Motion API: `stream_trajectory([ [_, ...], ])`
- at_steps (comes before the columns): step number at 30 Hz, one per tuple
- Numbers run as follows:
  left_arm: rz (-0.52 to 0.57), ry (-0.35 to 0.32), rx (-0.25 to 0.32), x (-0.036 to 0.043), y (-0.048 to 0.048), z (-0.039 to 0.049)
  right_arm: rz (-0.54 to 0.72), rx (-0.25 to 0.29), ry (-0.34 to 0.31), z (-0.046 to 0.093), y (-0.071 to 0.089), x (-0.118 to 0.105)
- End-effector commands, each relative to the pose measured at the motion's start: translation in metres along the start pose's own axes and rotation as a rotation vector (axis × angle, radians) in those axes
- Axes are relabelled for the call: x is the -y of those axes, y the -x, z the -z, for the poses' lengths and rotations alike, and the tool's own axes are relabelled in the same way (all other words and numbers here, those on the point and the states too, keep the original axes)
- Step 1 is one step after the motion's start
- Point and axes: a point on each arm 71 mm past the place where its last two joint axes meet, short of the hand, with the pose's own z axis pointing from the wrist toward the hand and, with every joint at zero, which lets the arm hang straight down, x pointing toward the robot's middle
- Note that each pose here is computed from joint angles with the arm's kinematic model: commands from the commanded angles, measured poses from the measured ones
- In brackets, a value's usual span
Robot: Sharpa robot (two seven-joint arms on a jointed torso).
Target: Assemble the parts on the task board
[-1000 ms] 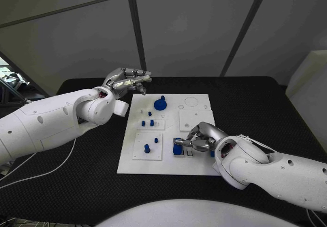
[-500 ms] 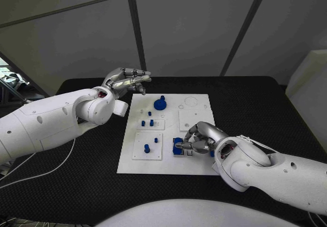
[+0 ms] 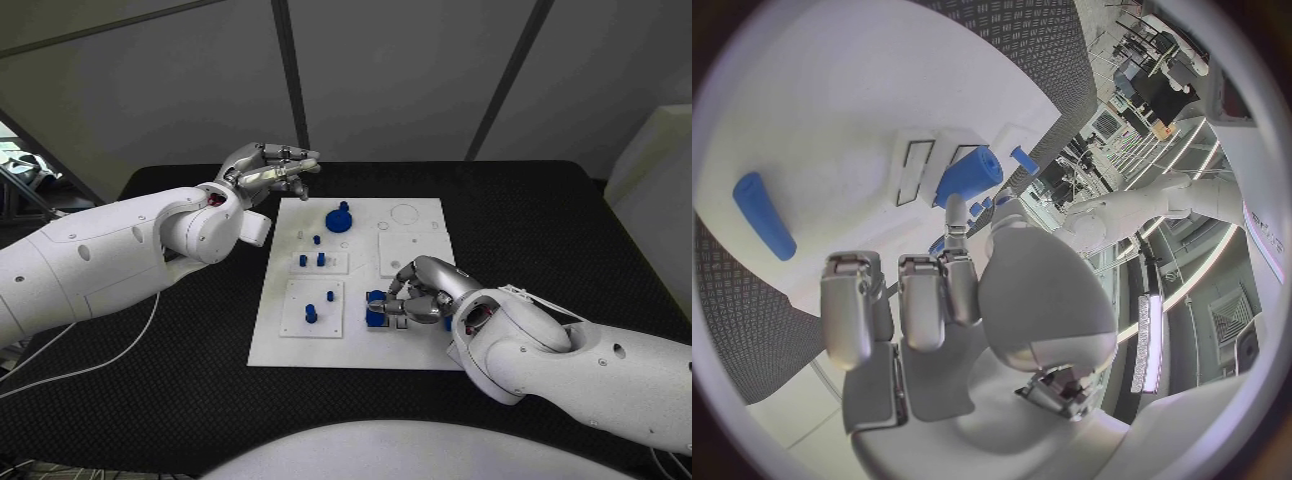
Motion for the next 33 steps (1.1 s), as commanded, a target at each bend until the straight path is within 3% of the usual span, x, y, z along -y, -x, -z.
stream_trajectory([
  [1, 0.003, -0.003, -0.013, 0.0011, -0.0013, -0.0004, 0.042, -0.019, 0.014, 0.000, -0.001, -0.002],
  [6, 0.004, -0.002, -0.015, 0.0010, -0.0016, -0.0005, 0.071, -0.026, 0.009, -0.001, -0.002, -0.001],
  [17, 0.004, 0.001, -0.016, 0.0006, -0.0013, -0.0007, 0.111, 0.013, -0.025, -0.004, 0.004, 0.011],
  [33, 0.004, 0.005, -0.017, -0.0001, -0.0013, -0.0008, 0.063, -0.012, 0.036, -0.001, 0.002, 0.004],
])
